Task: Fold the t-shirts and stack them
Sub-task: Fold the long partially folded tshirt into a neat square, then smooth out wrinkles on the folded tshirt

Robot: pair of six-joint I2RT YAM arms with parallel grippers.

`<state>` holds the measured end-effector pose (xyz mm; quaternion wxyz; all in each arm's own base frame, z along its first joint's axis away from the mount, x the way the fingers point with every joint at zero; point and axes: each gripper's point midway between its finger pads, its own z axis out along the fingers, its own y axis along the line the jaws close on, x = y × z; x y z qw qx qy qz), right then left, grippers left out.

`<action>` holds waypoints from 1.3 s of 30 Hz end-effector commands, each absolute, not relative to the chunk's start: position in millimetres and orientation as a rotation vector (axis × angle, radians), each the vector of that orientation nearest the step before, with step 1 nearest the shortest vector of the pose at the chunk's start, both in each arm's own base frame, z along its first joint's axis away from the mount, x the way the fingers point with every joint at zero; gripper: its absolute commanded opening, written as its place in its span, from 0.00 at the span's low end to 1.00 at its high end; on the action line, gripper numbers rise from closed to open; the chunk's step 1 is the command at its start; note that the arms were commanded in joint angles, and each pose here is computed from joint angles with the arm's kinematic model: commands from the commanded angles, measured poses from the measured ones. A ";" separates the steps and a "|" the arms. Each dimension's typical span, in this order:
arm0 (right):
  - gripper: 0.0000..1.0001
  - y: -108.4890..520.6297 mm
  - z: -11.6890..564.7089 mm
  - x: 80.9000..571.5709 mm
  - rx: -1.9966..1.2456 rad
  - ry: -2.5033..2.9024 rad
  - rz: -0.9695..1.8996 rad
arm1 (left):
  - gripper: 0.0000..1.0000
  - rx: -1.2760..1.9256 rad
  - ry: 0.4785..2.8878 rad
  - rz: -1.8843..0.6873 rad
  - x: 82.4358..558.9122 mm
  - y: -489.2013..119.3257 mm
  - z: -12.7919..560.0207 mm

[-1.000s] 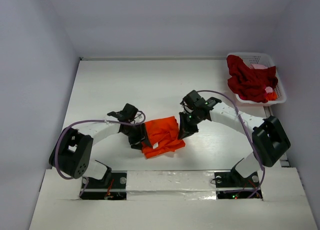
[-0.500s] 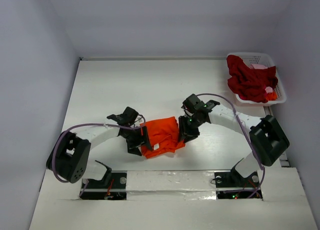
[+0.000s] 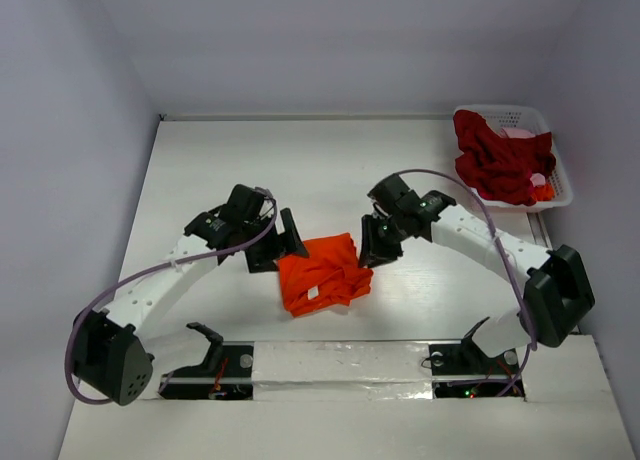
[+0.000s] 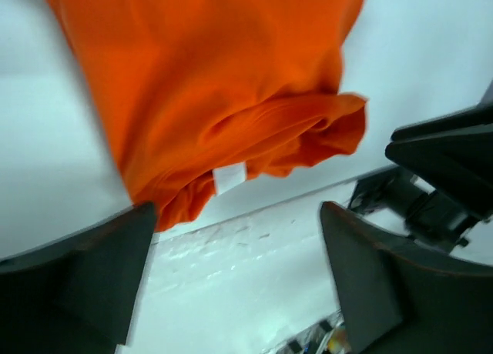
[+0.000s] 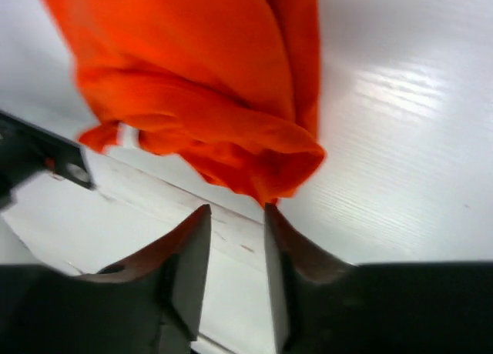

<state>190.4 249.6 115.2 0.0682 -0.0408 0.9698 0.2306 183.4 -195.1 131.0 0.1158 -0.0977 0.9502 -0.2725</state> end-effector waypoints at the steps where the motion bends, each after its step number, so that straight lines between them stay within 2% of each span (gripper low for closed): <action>1: 0.03 259.9 145.0 208.9 -0.134 2.818 0.708 | 0.76 -0.289 2.716 -0.778 198.8 -196.6 142.5; 2: 0.00 261.2 145.6 210.9 -0.136 2.815 0.707 | 0.51 -0.291 2.725 -0.772 201.9 -198.3 138.2; 3: 0.00 264.3 144.0 213.7 -0.142 2.815 0.712 | 0.36 -0.294 2.719 -0.775 205.2 -200.0 137.4; 5: 0.00 275.7 146.6 216.3 -0.182 2.794 0.762 | 0.16 -0.307 2.704 -0.793 212.3 -205.0 133.0; 14: 0.00 305.4 104.3 213.9 -0.331 2.890 0.778 | 0.11 -0.289 2.801 -0.853 213.1 -224.6 91.2; 23: 0.00 313.8 101.9 210.6 -0.398 2.886 0.733 | 0.11 -0.255 2.833 -0.872 205.1 -230.2 85.1; 39: 0.00 269.4 54.5 152.4 -0.392 3.020 0.644 | 0.14 -0.254 2.849 -0.913 210.3 -242.5 73.9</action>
